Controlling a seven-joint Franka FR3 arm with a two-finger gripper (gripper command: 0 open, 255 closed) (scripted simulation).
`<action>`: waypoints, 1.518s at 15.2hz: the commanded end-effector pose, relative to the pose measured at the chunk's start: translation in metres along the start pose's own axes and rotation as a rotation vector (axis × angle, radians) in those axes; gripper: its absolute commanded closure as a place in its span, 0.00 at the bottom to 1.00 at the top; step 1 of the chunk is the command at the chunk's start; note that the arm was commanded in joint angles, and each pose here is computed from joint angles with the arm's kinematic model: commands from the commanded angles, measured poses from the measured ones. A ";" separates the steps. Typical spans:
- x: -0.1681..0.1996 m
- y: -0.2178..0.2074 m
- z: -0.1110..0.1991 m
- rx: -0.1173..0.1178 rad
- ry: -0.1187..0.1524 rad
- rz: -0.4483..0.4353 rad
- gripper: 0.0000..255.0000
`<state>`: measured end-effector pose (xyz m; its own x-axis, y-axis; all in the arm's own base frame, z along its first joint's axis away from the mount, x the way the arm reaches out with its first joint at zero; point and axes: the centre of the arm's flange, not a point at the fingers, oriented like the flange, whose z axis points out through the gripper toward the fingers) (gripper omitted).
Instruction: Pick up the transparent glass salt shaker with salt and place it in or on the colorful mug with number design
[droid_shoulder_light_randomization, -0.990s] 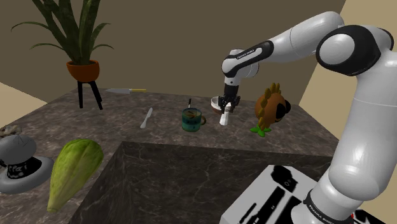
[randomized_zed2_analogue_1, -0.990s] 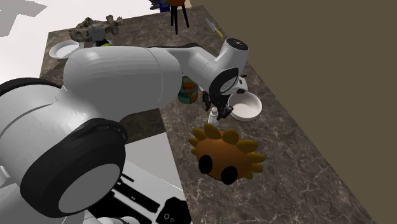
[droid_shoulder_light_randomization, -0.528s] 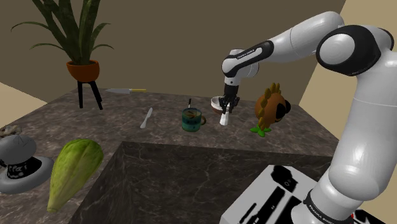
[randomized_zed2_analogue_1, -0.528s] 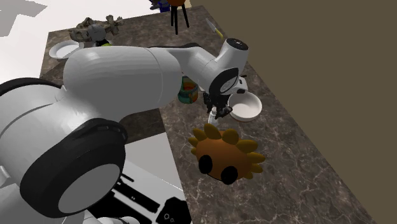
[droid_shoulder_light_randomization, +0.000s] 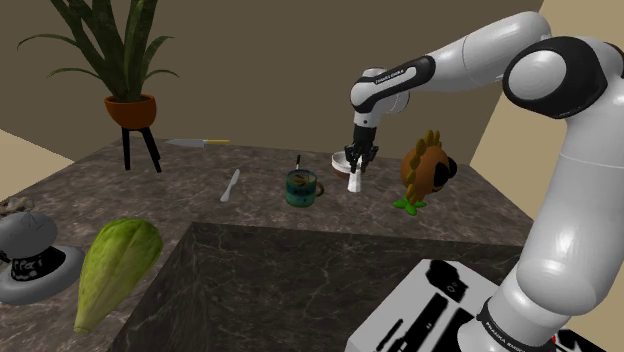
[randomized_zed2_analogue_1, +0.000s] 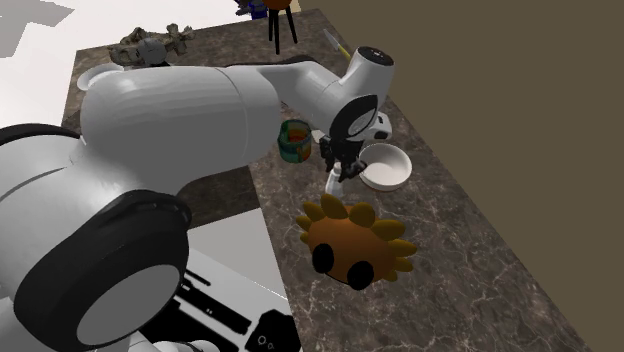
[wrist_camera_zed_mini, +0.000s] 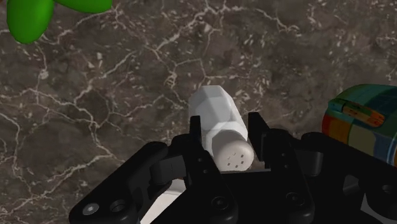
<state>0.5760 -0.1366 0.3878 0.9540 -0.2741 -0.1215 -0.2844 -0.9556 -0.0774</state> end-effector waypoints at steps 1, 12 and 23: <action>-0.002 -0.001 -0.011 0.000 0.000 0.000 1.00; -0.009 -0.005 -0.068 0.000 0.000 0.000 1.00; -0.016 -0.009 -0.126 0.000 0.000 0.000 1.00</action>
<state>0.5752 -0.1369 0.5108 0.9540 -0.2741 -0.1211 -0.2844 -0.9556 -0.0775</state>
